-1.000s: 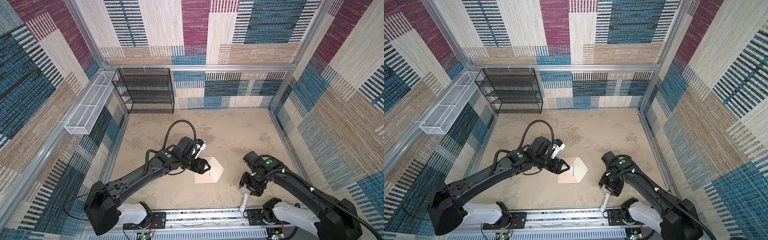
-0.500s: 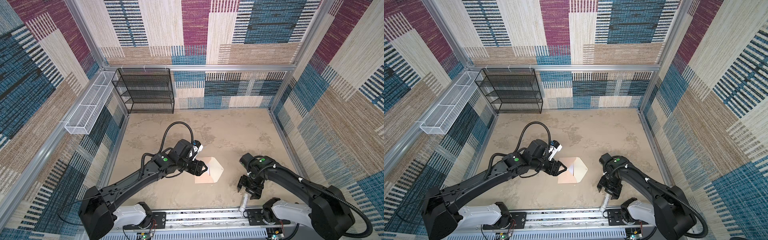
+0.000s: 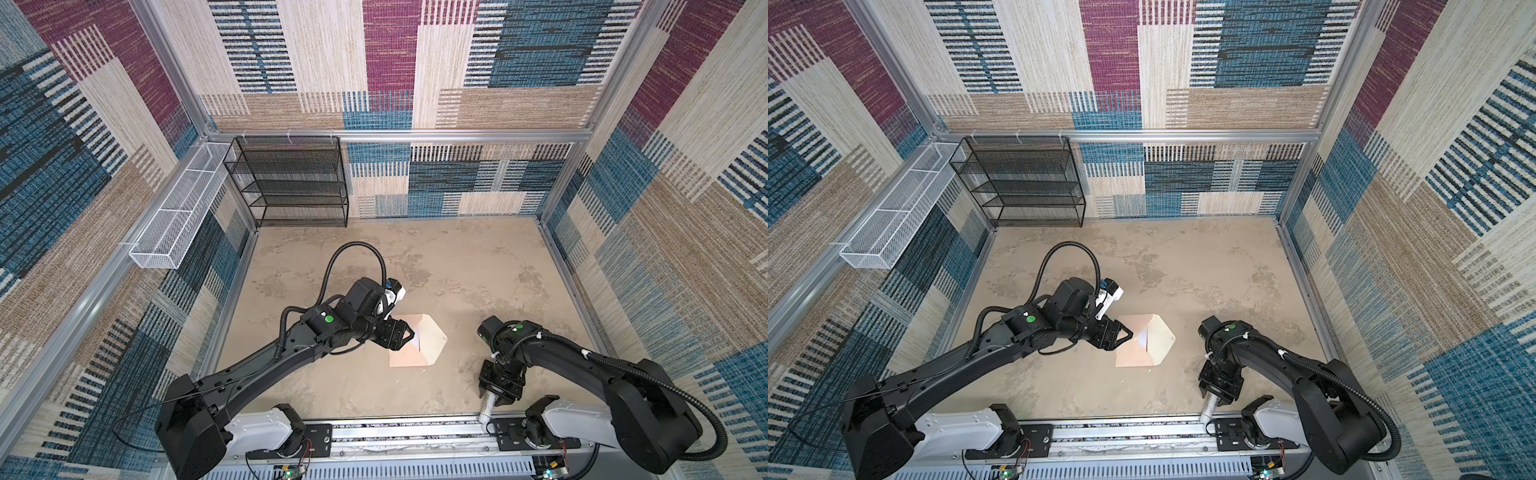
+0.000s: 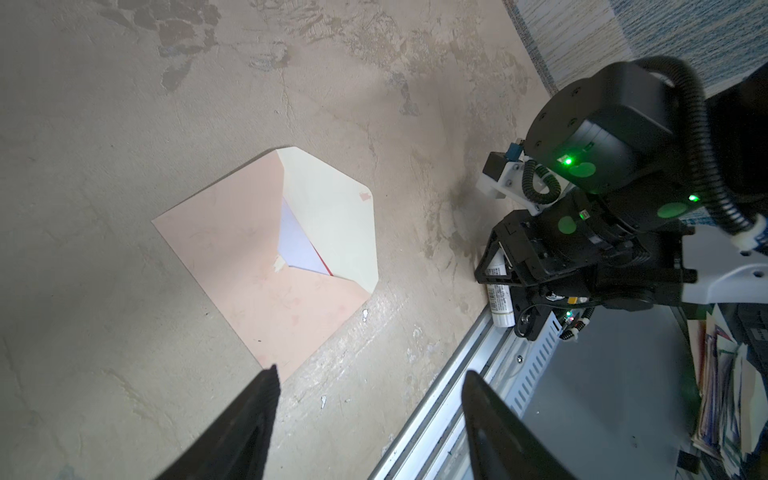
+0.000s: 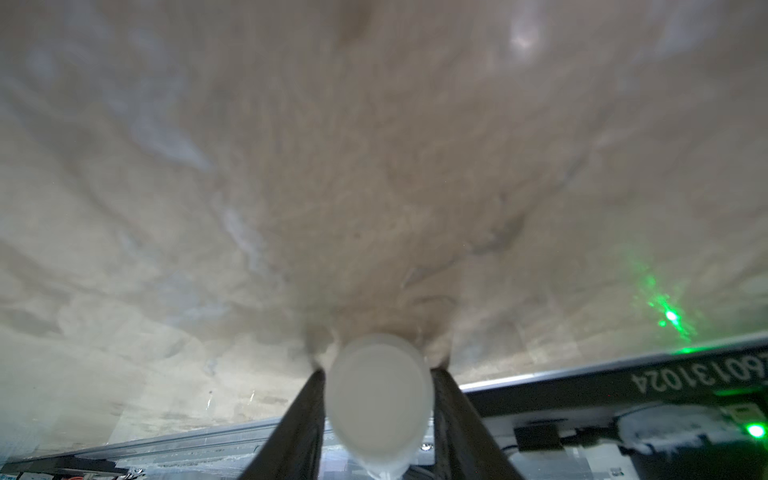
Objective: Place the letter into the envelope and seal it
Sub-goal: 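Move the right gripper down to the white glue stick near the table edge, then grasp the white glue stick with the right gripper and lift it, then carry the glue stick toward the left gripper while the left gripper rises to meet it, then grip the glue stick body with the left gripper while the right gripper holds the cap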
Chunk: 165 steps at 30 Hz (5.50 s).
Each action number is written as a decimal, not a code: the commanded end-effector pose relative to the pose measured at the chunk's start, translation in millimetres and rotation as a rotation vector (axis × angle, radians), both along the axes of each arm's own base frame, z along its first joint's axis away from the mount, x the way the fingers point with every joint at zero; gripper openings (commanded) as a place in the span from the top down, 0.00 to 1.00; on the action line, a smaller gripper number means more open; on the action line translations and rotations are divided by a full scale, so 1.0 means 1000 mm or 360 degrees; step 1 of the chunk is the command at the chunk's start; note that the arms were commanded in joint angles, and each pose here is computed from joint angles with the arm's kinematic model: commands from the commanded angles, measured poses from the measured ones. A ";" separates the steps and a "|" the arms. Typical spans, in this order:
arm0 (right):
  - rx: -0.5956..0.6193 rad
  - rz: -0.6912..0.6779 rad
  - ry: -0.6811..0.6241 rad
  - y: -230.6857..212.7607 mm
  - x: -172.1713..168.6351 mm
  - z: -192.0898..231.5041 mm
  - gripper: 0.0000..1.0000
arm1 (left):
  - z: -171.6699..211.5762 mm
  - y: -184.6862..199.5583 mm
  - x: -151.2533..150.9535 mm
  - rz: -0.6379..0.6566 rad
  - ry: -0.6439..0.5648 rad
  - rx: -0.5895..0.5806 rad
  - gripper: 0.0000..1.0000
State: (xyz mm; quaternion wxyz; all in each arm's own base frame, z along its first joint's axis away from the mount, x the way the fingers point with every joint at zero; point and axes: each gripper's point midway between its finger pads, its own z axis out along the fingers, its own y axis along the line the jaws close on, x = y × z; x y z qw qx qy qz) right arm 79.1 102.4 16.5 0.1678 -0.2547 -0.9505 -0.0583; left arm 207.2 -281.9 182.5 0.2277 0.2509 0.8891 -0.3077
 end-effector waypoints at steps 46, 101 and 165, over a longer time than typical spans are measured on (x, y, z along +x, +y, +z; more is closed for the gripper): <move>0.0750 0.0752 -0.1921 0.176 0.289 0.333 0.76 | 0.148 -0.026 0.110 0.0045 -0.0607 -0.0608 0.16; 0.0894 0.0907 -0.1822 0.198 0.291 0.335 0.57 | 0.120 -0.023 0.124 -0.0167 -0.0378 -0.0657 0.93; 0.0909 0.0972 -0.1767 0.205 0.289 0.336 0.54 | 0.119 -0.024 0.130 -0.0162 -0.0259 -0.0800 0.95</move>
